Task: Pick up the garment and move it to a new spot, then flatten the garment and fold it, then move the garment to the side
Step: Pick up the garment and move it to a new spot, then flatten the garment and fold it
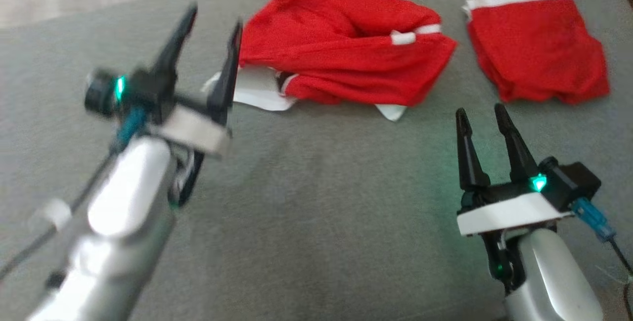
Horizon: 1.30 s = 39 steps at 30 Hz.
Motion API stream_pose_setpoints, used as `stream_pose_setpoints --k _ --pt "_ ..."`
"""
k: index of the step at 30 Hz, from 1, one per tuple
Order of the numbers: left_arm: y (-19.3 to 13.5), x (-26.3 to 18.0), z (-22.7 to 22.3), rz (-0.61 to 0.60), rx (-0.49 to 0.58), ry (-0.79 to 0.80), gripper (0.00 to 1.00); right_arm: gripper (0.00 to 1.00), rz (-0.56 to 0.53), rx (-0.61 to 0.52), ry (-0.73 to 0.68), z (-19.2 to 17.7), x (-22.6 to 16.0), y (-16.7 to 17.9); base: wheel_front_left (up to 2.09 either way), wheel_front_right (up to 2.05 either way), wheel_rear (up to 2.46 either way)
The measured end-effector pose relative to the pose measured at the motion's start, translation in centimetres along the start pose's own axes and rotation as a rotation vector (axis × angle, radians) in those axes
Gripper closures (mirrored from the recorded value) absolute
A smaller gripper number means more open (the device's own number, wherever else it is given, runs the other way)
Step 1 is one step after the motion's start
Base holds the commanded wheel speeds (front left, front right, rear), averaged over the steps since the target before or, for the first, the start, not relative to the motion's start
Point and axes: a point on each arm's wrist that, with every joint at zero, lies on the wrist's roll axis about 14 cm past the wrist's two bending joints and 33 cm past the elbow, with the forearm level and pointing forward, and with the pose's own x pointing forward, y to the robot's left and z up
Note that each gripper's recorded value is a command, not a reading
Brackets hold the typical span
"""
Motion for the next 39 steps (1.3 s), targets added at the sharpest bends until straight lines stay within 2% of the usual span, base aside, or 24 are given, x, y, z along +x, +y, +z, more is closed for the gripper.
stream_pose_setpoints --k 9,14,23,32,39 --pt "1.4 -11.7 -6.5 0.252 -0.133 0.179 0.0 0.0 0.076 -0.017 0.022 -1.0 0.2 2.6 0.0 0.0 0.0" --pt "1.1 -14.8 -7.3 0.326 -0.185 0.199 0.0 0.0 0.114 -0.016 0.015 -0.8 0.6 3.9 0.0 0.0 0.0" --pt "1.2 -13.2 -7.8 0.284 -0.153 0.208 0.0 0.0 0.097 -0.022 0.035 -1.4 0.3 3.2 0.0 0.0 0.0" --pt "1.8 -9.3 -12.0 0.164 -0.102 0.428 0.0 0.0 0.041 -0.024 0.073 -2.6 -0.1 1.3 0.0 0.0 0.0" --pt "2.2 -5.7 -13.5 0.101 -0.072 0.472 0.0 0.0 0.0 -0.024 0.081 -2.8 0.1 -0.2 0.0 0.0 0.0"
